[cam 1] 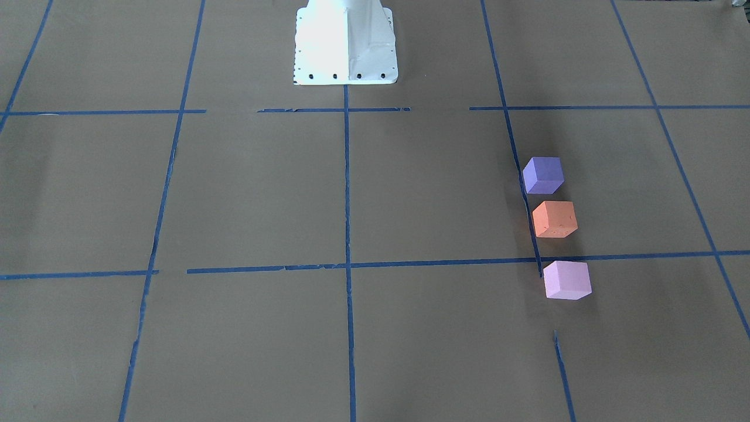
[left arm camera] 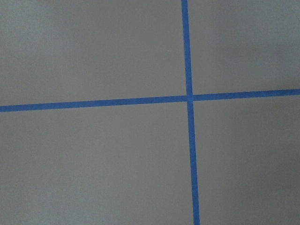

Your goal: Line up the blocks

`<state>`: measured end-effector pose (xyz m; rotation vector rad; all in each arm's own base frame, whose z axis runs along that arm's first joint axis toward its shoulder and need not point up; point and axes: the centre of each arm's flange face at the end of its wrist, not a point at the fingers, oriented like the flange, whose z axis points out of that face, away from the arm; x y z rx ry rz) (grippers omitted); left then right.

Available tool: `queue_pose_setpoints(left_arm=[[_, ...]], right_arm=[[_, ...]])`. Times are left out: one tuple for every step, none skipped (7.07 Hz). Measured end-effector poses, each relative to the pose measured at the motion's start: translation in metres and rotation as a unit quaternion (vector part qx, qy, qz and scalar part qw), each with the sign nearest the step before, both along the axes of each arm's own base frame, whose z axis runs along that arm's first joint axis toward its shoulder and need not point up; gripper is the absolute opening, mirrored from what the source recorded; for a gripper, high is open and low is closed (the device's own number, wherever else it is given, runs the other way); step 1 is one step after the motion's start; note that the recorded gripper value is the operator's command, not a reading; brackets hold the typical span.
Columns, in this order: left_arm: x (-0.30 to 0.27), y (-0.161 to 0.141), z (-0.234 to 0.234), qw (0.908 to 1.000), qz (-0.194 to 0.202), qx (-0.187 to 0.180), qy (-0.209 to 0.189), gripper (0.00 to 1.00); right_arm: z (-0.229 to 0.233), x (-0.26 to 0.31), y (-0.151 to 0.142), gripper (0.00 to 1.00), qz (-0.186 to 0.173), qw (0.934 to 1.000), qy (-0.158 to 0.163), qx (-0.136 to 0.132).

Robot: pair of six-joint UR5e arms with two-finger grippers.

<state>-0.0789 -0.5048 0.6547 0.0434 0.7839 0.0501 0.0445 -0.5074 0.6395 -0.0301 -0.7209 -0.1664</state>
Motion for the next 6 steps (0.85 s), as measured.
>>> queue_pose_setpoints(left_arm=[[0.0001, 0.0000, 0.0004, 1.0000, 0.000, 0.000, 0.000, 1.00], [0.0006, -0.0008, 0.0002, 1.0000, 0.001, 0.000, 0.000, 1.00], [0.0010, -0.0018, -0.0006, 1.0000, 0.001, 0.001, 0.000, 1.00], [0.0012, -0.0026, -0.0013, 1.0000, 0.001, 0.002, 0.000, 1.00], [0.0013, -0.0031, -0.0018, 1.0000, 0.002, 0.002, 0.000, 1.00], [0.0013, -0.0038, -0.0027, 1.0000, 0.002, 0.004, -0.001, 1.00]], right_arm=[[0.0000, 0.0000, 0.0000, 1.00, 0.000, 1.0000, 0.000, 0.000], [0.0000, 0.0000, 0.0000, 1.00, 0.000, 1.0000, 0.000, 0.000], [0.0000, 0.0000, 0.0000, 1.00, 0.000, 1.0000, 0.000, 0.000], [0.0000, 0.0000, 0.0000, 1.00, 0.000, 1.0000, 0.000, 0.000], [0.0000, 0.0000, 0.0000, 1.00, 0.000, 1.0000, 0.000, 0.000], [0.0000, 0.0000, 0.0000, 1.00, 0.000, 1.0000, 0.000, 0.000]])
